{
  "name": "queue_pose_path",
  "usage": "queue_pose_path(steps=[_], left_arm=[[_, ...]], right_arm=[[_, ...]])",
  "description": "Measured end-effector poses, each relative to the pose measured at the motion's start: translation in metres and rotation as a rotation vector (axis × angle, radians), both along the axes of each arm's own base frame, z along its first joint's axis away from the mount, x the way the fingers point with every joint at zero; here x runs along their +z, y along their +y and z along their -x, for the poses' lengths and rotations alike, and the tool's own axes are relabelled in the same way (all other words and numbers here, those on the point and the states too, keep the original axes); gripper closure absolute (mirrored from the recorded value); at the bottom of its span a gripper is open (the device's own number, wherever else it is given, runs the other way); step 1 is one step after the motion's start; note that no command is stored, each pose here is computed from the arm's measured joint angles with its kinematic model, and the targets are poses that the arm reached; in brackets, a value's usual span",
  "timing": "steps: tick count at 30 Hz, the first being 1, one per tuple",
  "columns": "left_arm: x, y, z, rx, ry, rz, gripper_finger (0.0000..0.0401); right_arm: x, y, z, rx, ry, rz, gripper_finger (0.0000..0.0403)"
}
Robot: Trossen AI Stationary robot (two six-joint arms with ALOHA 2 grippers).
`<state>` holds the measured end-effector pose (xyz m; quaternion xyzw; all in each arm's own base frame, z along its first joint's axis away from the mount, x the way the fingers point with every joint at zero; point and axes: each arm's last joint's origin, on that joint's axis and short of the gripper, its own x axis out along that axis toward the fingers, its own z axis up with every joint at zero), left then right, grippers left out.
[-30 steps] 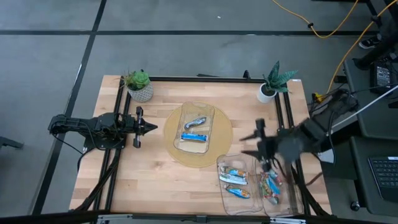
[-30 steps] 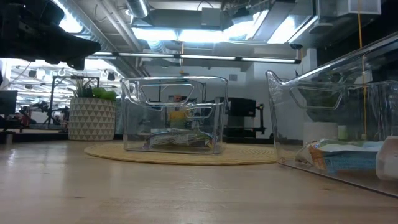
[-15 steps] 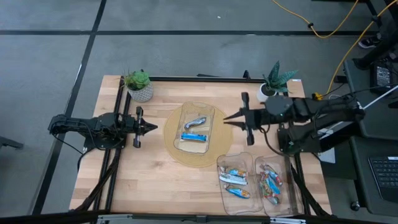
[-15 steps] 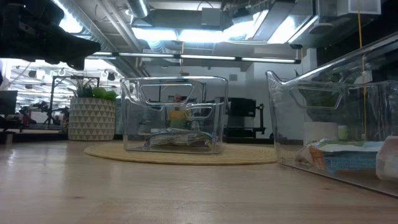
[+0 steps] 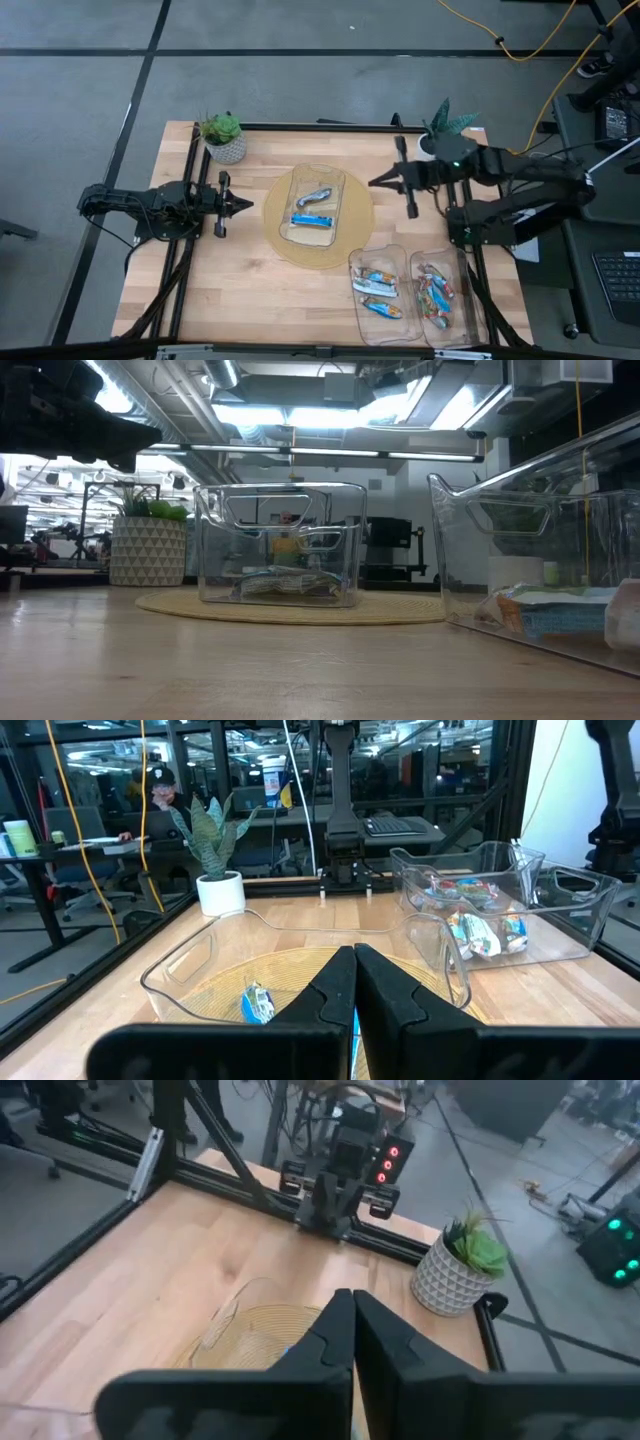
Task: Pick and place Granola Bars by type
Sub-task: Return to Home Position
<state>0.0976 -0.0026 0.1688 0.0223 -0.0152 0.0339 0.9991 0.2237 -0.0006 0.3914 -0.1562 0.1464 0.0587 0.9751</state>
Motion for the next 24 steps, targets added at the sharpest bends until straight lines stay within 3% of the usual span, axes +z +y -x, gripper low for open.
queue_pose_path(steps=[8,17,24], left_arm=[[0.000,0.000,0.000,0.000,0.000,0.000,0.0399],[0.000,0.000,0.000,0.000,0.000,0.000,0.0399],[0.000,0.000,0.000,0.000,0.004,0.000,0.0399]], right_arm=[[-0.063,-0.004,0.072,-0.059,-0.177,-0.119,0.0397],[-0.123,-0.002,0.154,-0.067,-0.566,-0.323,0.0399],[-0.126,-0.003,0.154,-0.102,-0.620,-0.300,0.0399]])
